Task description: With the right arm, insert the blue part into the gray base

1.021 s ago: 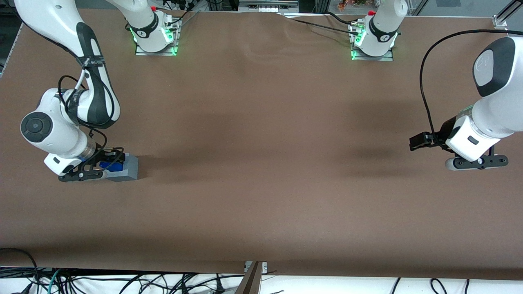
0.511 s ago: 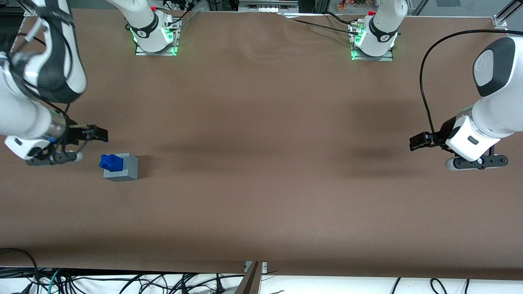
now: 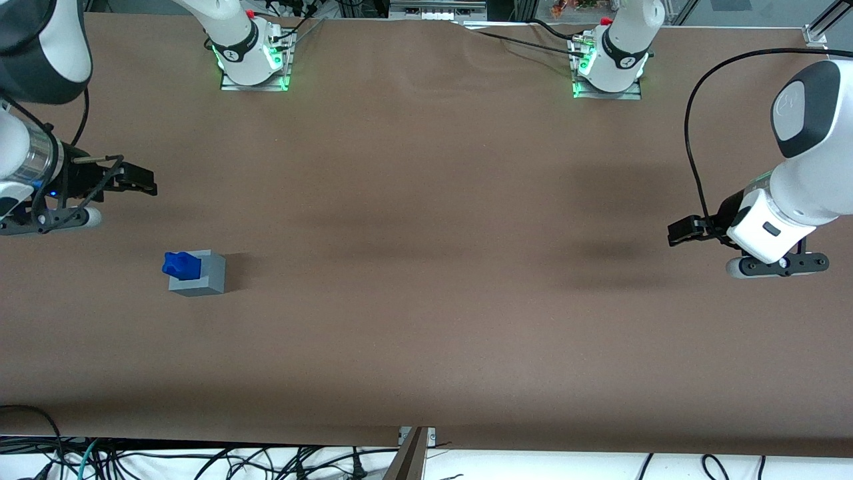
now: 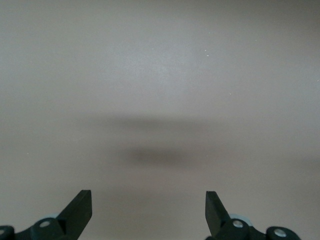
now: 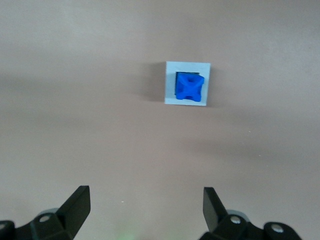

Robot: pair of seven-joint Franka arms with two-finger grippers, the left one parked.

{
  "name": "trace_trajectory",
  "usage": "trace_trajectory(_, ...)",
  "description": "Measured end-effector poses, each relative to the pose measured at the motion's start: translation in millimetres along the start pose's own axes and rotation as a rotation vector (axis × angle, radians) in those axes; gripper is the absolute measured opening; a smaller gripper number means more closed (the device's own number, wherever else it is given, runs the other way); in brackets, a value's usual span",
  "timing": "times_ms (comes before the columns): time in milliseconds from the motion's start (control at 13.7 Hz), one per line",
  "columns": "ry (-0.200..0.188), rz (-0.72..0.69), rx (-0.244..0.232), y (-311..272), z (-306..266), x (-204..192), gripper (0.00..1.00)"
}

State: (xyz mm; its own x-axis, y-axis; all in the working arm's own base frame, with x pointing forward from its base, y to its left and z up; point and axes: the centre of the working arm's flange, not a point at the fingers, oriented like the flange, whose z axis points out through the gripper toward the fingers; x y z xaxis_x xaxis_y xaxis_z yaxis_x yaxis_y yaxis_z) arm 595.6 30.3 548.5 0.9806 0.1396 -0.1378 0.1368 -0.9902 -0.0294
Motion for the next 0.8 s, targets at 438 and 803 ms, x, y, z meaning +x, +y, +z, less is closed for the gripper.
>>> trace_trajectory(438, 0.103, 0.046, 0.005, 21, -11, -44, 1.00)
trace_trajectory(803, 0.148, 0.078, -0.001, 18, -14, -53, 1.00)
